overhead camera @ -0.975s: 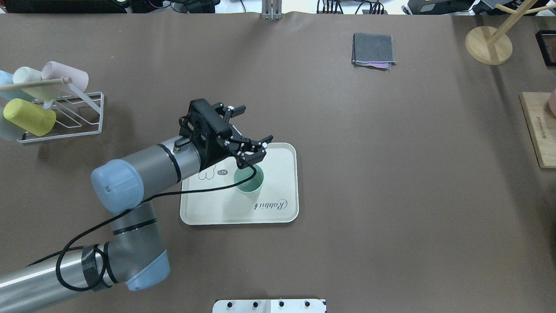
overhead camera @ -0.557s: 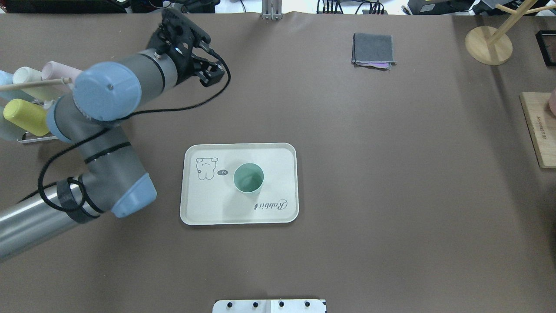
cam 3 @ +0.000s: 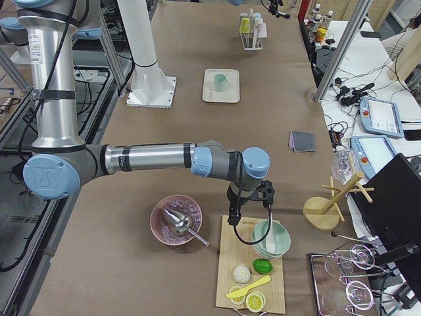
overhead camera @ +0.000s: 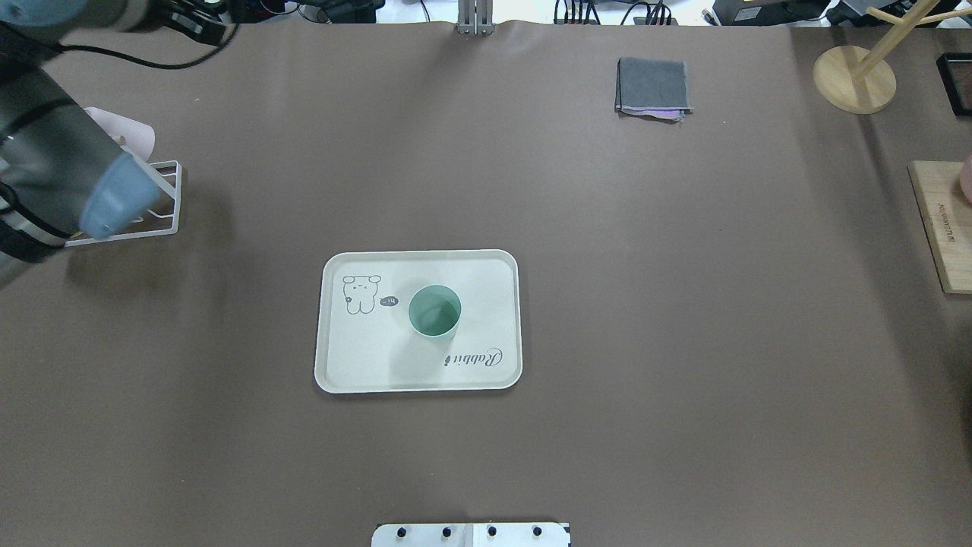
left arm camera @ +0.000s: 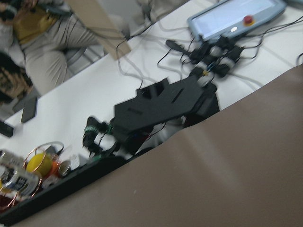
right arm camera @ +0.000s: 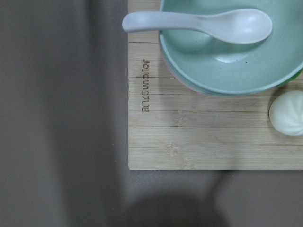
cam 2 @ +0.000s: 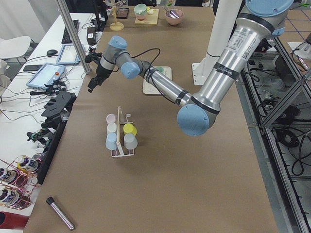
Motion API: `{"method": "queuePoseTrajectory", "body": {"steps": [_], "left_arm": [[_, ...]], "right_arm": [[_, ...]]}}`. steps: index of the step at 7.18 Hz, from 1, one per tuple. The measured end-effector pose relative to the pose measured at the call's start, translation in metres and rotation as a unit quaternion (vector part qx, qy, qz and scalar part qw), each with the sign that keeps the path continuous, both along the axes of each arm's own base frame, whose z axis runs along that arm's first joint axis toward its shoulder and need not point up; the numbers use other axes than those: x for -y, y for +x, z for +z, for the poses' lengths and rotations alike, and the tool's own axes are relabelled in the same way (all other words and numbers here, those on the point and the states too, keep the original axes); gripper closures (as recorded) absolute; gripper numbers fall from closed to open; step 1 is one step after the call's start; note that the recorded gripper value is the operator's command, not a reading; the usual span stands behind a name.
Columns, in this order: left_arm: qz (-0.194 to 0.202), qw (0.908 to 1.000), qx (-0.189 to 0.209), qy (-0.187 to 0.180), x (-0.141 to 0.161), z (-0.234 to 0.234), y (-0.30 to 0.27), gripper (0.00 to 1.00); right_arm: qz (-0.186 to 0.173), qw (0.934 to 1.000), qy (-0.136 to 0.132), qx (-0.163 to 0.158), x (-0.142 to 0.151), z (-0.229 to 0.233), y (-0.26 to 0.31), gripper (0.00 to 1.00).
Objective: Pick up and place green cup on tray
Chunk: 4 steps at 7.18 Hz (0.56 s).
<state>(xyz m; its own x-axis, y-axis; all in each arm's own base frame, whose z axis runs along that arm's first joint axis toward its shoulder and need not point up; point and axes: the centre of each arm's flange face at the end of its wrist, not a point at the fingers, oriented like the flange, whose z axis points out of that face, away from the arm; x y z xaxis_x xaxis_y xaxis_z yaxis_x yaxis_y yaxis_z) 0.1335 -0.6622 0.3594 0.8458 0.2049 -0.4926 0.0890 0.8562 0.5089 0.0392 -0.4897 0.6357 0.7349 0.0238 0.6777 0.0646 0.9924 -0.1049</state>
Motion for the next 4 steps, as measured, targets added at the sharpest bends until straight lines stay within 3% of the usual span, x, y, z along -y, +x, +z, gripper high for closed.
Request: {"method": "queuePoseTrajectory", "body": {"steps": [2,4], "left_arm": [[-0.003,0.99,-0.069,-0.123,-0.014,0.102,-0.085,0.02],[-0.018,0.9707,-0.113,-0.211,-0.06,0.19,-0.135,0.02]], "right_arm": [[0.002,1.0,0.0,-0.002,0.0,0.0,0.0,0.0],[0.002,1.0,0.0,-0.005,0.0,0.001,0.001,0.0]]}}
